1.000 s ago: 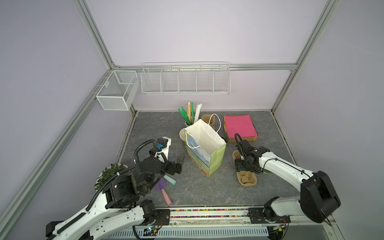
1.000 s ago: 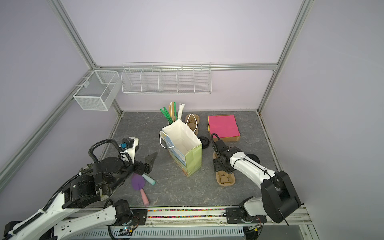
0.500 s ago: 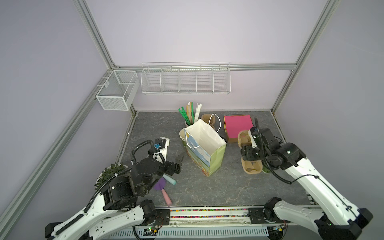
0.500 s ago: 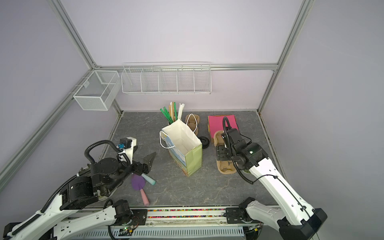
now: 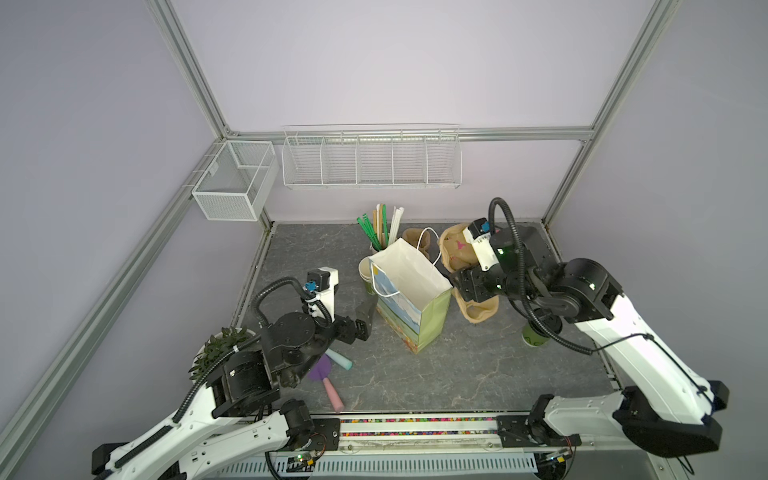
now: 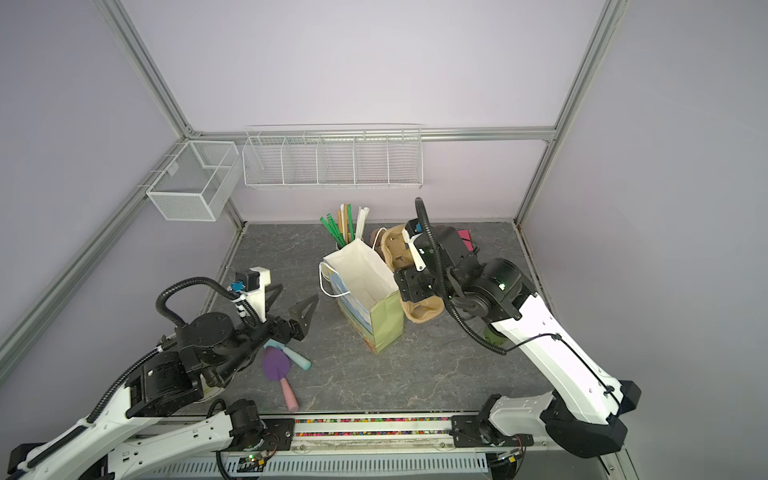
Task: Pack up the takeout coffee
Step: 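Lift the carrier with the right gripper up over the bag opening, then lower the carrier down into the bag with the right gripper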
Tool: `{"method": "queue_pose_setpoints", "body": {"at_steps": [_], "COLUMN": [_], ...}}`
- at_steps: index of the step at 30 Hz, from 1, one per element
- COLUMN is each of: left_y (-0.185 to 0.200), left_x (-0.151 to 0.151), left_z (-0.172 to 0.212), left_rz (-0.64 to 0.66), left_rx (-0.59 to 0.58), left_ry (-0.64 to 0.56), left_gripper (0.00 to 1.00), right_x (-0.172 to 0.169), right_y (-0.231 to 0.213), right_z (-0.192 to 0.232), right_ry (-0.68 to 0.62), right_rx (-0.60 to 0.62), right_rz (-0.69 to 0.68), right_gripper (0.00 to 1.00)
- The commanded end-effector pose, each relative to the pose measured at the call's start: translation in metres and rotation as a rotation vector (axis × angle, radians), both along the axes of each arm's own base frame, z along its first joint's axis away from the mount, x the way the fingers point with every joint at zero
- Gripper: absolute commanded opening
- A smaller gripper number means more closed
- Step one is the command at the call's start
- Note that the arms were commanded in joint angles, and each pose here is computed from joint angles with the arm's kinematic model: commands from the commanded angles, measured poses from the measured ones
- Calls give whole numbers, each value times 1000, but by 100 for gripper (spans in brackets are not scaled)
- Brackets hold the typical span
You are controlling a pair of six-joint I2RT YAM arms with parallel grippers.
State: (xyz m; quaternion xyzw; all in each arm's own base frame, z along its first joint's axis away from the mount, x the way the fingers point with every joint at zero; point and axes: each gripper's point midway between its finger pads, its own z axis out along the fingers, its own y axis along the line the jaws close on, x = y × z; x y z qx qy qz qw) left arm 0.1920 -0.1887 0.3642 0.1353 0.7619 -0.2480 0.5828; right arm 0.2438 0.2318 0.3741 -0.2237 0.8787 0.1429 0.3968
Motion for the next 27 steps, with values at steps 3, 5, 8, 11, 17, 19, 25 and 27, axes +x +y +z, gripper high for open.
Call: {"method": "queue_pose_setpoints", "body": {"at_steps": [3,5,8,11,17,19,25,27], "left_y": [-17,-7,26,69,134,143,154,150], "left_x": [6,6,5,4,-6,-8,-9,-8], "left_z": [19,23,34,41,33,29,25,24], "left_rz": [-22,6,95,235,432,463,501,493], "left_rx": [-7,18,39,43,-64,-89,-82,-68], "left_ry": [-10,-27,-84,-141,-217,-231,-237,-234], "left_gripper": [99,99,99,99,100,100,99,99], "right_x": [9,15,26,38,59,64,76,78], "right_y": [42,54,72,88,117,121,122,123], "right_z": [16,18,21,23,6,-5,-35,-48], "right_ry": [-55,-65,-79,-88,-64,-50,-15,4], "right_rx": [-18,-20,-28,-39,-87,-113,-204,-225], "right_rz": [128,152,178,197,219,214,195,196], "right_gripper": [74,74,73,73,74,74,74,74]}}
